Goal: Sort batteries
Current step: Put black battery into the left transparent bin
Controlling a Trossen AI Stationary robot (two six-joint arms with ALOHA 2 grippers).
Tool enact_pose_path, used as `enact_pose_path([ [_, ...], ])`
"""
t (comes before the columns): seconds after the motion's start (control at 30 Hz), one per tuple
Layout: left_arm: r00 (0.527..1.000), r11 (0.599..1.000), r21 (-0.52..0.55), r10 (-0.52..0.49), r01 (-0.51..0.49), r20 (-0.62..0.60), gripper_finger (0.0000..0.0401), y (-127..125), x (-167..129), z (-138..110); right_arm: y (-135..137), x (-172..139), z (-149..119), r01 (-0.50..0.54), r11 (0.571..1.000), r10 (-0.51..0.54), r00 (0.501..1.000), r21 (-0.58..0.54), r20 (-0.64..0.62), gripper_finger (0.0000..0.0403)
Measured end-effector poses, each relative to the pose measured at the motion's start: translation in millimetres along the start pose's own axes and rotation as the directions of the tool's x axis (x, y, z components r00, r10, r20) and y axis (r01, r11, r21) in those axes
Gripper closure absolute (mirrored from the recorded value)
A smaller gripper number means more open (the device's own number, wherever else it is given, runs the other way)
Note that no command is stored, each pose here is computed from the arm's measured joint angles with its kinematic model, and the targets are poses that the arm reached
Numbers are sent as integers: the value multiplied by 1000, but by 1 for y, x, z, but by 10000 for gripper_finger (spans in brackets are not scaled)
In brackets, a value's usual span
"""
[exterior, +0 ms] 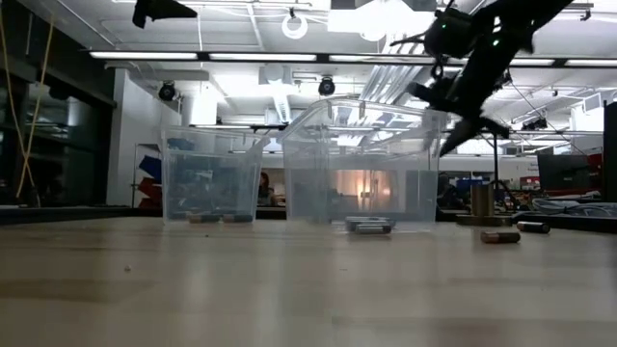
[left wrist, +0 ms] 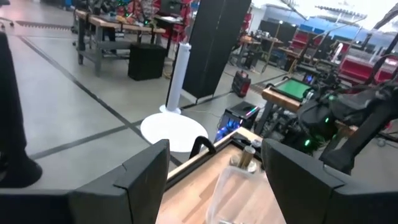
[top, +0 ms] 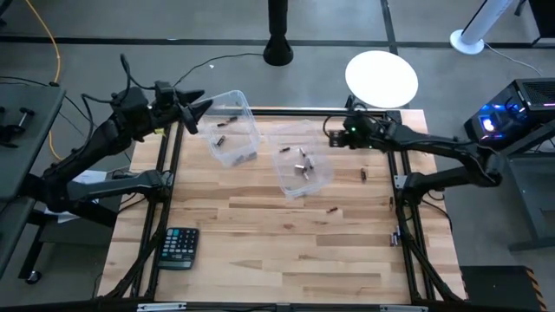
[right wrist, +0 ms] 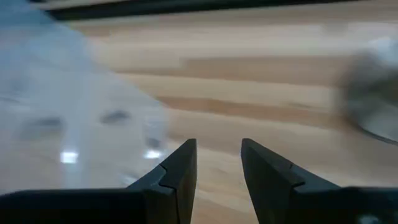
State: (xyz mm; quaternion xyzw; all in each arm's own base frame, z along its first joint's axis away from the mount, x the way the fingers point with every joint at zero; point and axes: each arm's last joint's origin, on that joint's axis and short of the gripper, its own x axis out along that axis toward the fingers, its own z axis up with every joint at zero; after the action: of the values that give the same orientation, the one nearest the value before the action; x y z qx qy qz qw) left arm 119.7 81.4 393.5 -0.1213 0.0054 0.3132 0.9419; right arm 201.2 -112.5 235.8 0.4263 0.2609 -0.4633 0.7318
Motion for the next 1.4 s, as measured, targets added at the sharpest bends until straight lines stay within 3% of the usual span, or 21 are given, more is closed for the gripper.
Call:
enact_pose_path([
  [0.13, 1000, 1000, 1, 13, -13, -24, 156, 2, -8, -2, -21, -19, -8, 192, 981, -193, 977, -21, -90, 281],
  [0.3, 1000, 1000, -2, 14, -14, -21, 156, 2, -10, -2, -52, -7, -38, 360, 933, -350, 901, -8, -255, 281],
  [0.53, 1000, 1000, -16, 15, -15, -24, 156, 2, -9, -2, -68, 18, -61, 306, 951, -283, 920, 46, -270, 281],
  [0.73, 1000, 999, -38, 15, -16, -24, 156, 2, -10, -2, -82, 20, -75, 374, 927, -353, 876, 0, -329, 281],
  [1.0, 999, 998, -54, 17, -18, -29, 156, 2, -8, -3, -84, 29, -80, 301, 953, -274, 906, 34, -322, 281],
  [1.2, 999, 998, -54, 17, -19, -29, 156, 2, -8, -3, -93, 35, -89, 351, 937, -327, 879, 5, -348, 284],
  [1.27, 999, 998, -54, 17, -19, -29, 156, 2, -8, -3, -93, 36, -89, 339, 941, -325, 879, -22, -350, 304],
  [1.4, 999, 998, -54, 17, -18, -29, 156, 2, -8, -3, -83, 29, -82, 321, 945, -323, 890, -63, -322, 381],
])
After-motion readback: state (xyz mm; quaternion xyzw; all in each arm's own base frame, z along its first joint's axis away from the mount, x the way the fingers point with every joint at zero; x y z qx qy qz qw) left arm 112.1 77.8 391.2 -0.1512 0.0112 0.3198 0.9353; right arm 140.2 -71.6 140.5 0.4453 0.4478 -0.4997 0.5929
